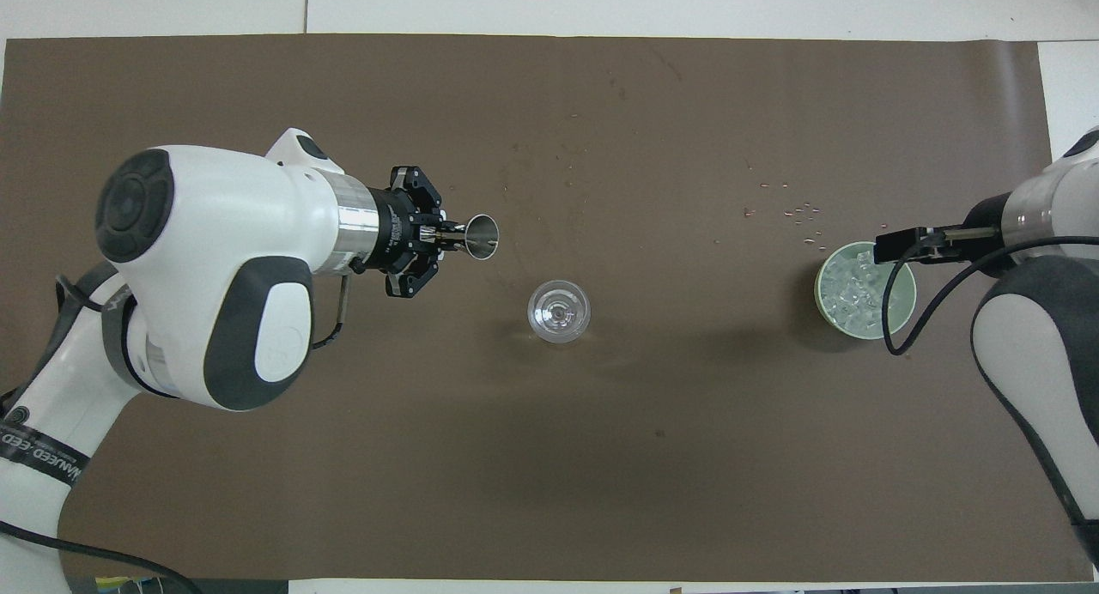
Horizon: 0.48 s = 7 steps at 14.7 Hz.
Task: Pour wine and add ice with both arms
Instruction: 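Carry the jigger back with the left gripper while the right gripper reaches the ice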
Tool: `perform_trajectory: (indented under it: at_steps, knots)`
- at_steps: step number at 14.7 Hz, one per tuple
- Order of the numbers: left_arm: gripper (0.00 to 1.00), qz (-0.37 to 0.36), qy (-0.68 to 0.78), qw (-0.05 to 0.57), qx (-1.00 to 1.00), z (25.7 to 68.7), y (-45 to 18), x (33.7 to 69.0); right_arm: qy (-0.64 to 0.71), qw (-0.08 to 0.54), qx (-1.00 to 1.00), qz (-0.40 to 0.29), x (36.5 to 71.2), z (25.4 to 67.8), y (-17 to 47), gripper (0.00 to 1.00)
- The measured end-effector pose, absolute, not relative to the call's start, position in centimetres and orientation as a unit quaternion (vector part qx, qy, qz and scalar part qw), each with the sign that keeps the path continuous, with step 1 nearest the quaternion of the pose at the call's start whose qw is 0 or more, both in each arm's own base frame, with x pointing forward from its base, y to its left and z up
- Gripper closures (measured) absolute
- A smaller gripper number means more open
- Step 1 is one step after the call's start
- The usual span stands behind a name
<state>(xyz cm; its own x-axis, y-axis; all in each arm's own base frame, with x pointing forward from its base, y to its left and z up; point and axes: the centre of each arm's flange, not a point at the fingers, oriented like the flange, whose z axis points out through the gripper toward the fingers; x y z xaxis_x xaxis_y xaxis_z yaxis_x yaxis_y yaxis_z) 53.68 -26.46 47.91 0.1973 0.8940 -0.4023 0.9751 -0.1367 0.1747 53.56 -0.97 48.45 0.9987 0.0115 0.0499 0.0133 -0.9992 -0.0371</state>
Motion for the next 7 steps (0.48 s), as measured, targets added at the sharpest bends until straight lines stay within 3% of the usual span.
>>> perform_trajectory:
  at_steps: [7]
  knots:
    - [0.79,-0.2,0.602,0.271,0.724,44.3,-9.8,56.4,-0.043,0.013,-0.998,-0.032,53.3,40.8,-3.0,0.0]
